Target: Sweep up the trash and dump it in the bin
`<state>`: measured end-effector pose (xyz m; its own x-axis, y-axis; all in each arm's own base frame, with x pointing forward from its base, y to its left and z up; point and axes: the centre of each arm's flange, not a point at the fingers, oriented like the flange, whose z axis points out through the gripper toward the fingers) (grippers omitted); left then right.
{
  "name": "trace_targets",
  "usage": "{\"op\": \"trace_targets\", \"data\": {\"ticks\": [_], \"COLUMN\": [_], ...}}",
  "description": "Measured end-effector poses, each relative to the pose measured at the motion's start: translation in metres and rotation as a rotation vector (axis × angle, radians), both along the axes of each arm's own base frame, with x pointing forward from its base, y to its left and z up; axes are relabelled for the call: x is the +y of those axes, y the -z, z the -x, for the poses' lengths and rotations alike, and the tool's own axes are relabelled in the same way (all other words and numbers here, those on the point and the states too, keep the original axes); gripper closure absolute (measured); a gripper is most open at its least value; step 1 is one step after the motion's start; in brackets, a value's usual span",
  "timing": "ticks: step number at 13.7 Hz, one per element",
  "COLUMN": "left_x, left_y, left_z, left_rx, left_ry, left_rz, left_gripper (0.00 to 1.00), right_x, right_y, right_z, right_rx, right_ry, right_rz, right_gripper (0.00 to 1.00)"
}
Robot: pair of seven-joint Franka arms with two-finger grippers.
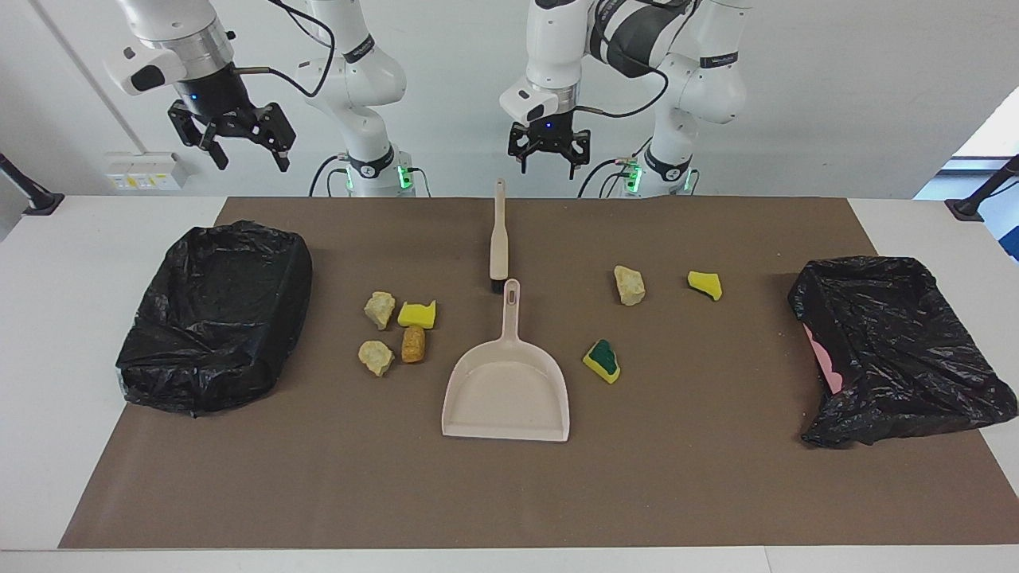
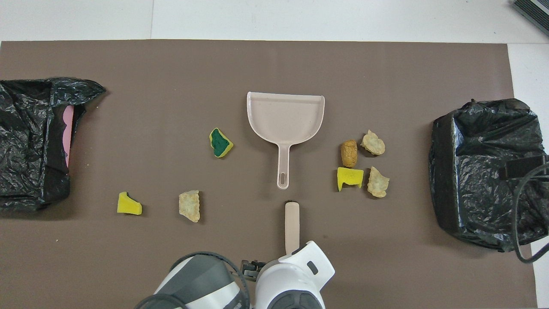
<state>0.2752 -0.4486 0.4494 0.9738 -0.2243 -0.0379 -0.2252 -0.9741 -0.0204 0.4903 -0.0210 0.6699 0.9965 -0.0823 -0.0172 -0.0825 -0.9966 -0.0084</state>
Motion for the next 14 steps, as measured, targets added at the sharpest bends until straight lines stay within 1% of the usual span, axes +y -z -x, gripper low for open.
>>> {"op": "trace_targets", "data": {"ticks": [2,4,9,10,11,12,13,14], "left_x": [-0.018,-0.025,-0.027,-0.029,-0.032,-0.035,-0.037,-0.038], "left_y": [0.031,0.054,0.081,0.088,0.094,0.099,0.102,0.106], "left_z": [0.006,0.014,0.035,0.041,0.045,0.049,0.051,0.052], "left_rx": [0.007,0.012,0.019,0.023,0.025,0.025,0.025,0.026], "left_ry": [-0.009,0.002,-0.003,-0.016,-0.031,-0.038,-0.043,-0.047], "left_rz": [-0.004,-0.008,-0.025,-0.034,-0.040,-0.040,-0.040,-0.043], "left_gripper": [0.00,0.00,0.00,0.06,0.06,0.13,0.13,0.21], "right_x": [0.000,0.000,0.000,0.000,0.000,0.000,0.000,0.000], "right_y": [0.000,0.001,0.002,0.002,0.002,0.002,0.003,0.003], "right_z": [0.001,0.001,0.001,0.001,0.001,0.001,0.001,0.001], "right_rx": [0.000,0.002,0.005,0.005,0.005,0.005,0.006,0.006], "right_ry": [0.000,0.000,0.000,0.000,0.000,0.000,0.000,0.000], "right_rz": [0.000,0.000,0.000,0.000,0.000,0.000,0.000,0.000], "right_gripper": [0.00,0.00,0.00,0.00,0.00,0.00,0.00,0.00]}}
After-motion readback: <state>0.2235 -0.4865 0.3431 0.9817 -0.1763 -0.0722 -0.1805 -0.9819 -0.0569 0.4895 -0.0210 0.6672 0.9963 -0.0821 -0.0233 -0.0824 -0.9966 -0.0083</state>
